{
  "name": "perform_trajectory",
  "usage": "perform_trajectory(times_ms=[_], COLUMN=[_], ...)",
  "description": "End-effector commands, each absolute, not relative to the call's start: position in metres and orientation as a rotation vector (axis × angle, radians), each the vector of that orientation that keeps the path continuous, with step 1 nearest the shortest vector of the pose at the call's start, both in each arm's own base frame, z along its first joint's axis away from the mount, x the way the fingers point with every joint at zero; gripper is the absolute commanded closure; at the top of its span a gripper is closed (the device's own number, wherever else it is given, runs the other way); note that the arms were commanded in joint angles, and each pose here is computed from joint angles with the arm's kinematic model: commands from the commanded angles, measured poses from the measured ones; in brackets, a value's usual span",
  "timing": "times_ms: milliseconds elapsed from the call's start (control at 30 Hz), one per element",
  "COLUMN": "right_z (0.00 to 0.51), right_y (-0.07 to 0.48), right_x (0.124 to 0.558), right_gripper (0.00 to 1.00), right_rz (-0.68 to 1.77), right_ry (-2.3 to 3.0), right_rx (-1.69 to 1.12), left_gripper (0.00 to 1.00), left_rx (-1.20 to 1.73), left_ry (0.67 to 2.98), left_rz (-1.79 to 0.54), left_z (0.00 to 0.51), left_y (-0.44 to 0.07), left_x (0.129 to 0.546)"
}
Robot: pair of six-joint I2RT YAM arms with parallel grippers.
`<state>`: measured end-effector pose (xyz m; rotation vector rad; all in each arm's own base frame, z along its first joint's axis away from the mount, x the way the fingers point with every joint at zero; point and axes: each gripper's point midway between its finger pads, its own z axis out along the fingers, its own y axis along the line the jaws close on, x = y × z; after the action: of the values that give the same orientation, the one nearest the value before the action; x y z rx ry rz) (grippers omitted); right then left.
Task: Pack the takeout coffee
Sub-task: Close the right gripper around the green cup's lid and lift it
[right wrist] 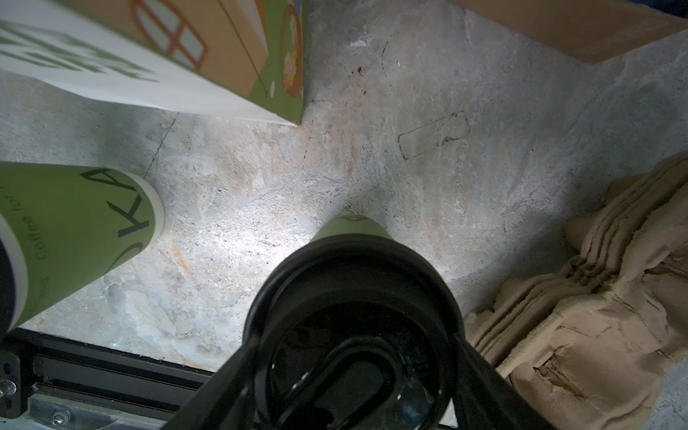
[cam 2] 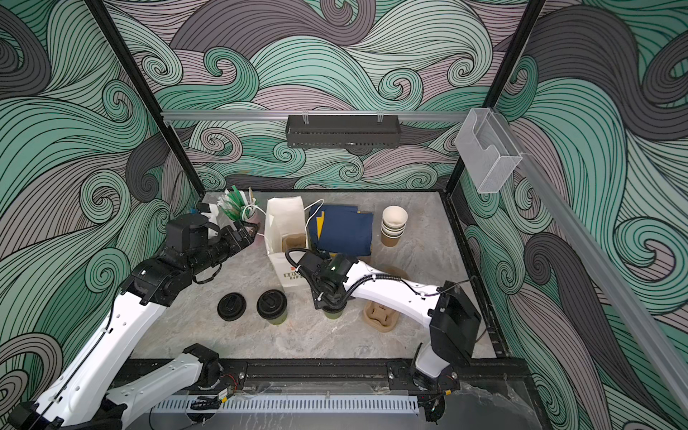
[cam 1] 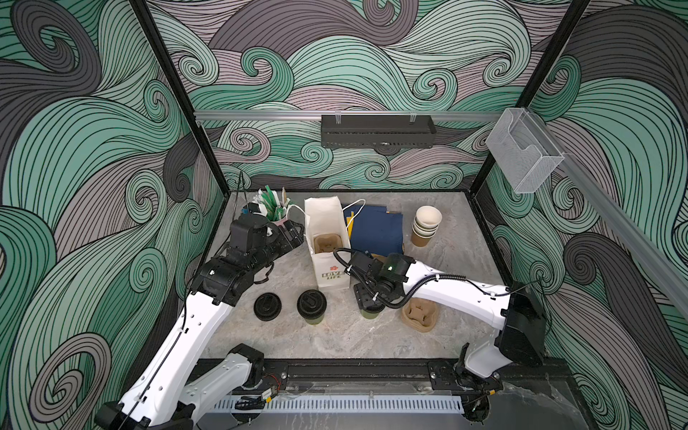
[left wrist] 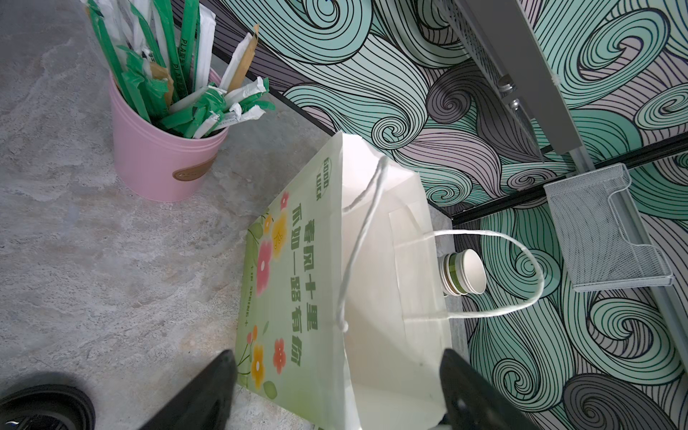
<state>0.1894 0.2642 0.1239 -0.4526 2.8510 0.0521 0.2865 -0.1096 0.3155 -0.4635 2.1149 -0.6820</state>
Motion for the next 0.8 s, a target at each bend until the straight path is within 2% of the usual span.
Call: perform_trajectory(times_ms=[0, 267, 400, 633, 767], right_z=[0.139, 0.181, 0.207, 0.25, 0.28], right_y=[0.248, 0.21, 0.194, 0.175, 0.172], right_x=[0.182, 0.16, 0.156, 0.161, 0.168], right_gripper=[0.24, 0.24, 0.25, 0.26, 0.26], right_rz=[0.033, 0.093, 0.164, 0.244, 0.271], right_ry=[2.843, 2.807, 2.76, 2.69, 2.622], right_rx=[-0.431, -0.439, -0.398, -0.309, -0.275], left_gripper=[0.13, 0.13, 0.13, 0.13, 0.19], left_rx=[-0.462, -0.478, -0.458, -0.304, -0.304], left_ry=[2.091, 2.117, 2.224, 2.4, 2.449], left_rz=[-0.695, -0.674, -0.615, -0.692, -0.628], left_z=[0.324, 0.326, 0.315, 0.301, 0.29], left_y=[-0.109, -0.107, -0.109, -0.142, -0.14], left_x=[0.29, 0.289, 0.287, 0.287, 0.288])
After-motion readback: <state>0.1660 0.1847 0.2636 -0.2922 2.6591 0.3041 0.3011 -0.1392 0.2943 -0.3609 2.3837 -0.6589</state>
